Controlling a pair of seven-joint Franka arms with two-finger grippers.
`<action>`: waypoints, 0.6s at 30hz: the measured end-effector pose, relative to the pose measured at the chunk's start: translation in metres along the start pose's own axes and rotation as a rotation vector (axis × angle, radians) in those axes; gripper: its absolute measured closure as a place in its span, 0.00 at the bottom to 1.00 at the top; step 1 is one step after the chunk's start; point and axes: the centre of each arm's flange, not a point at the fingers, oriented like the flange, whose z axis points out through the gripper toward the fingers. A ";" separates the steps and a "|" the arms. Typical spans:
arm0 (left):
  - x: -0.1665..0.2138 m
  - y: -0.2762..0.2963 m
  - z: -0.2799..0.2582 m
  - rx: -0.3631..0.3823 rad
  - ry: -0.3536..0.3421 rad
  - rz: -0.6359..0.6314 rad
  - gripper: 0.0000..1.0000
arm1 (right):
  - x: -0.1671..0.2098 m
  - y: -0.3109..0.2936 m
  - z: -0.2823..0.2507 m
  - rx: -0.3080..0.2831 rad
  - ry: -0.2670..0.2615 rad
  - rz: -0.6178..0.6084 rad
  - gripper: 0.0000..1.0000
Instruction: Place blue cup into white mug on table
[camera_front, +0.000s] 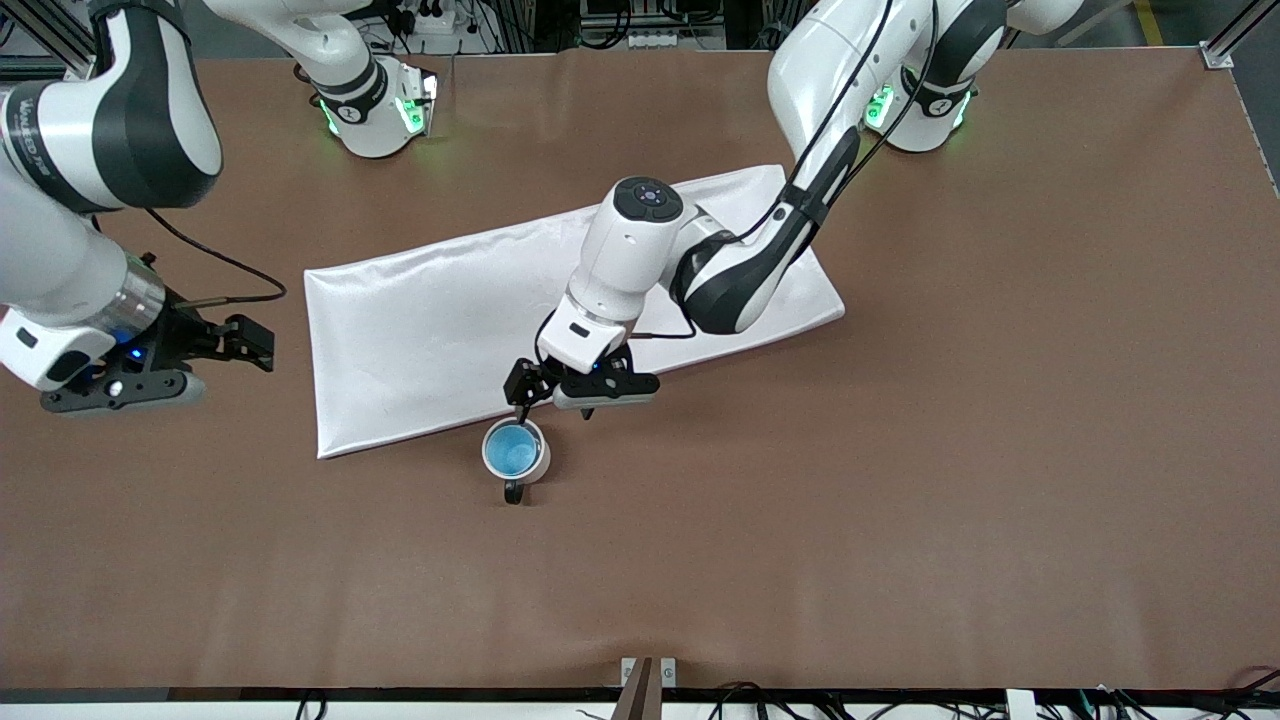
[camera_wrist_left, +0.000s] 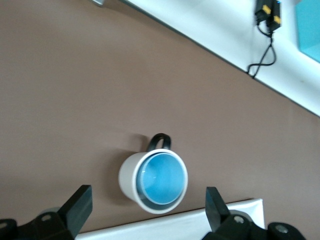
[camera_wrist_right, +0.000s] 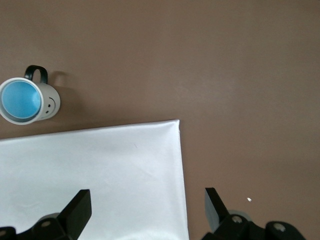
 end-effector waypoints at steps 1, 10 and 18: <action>0.002 0.000 -0.002 0.010 -0.002 -0.001 0.00 | -0.003 0.001 -0.002 -0.013 0.001 -0.003 0.00; 0.031 -0.005 -0.032 0.090 -0.002 -0.018 0.00 | -0.031 0.012 -0.023 -0.072 0.003 -0.063 0.00; 0.073 -0.016 -0.077 0.122 0.023 -0.030 0.00 | -0.044 0.028 -0.037 -0.074 0.002 -0.073 0.00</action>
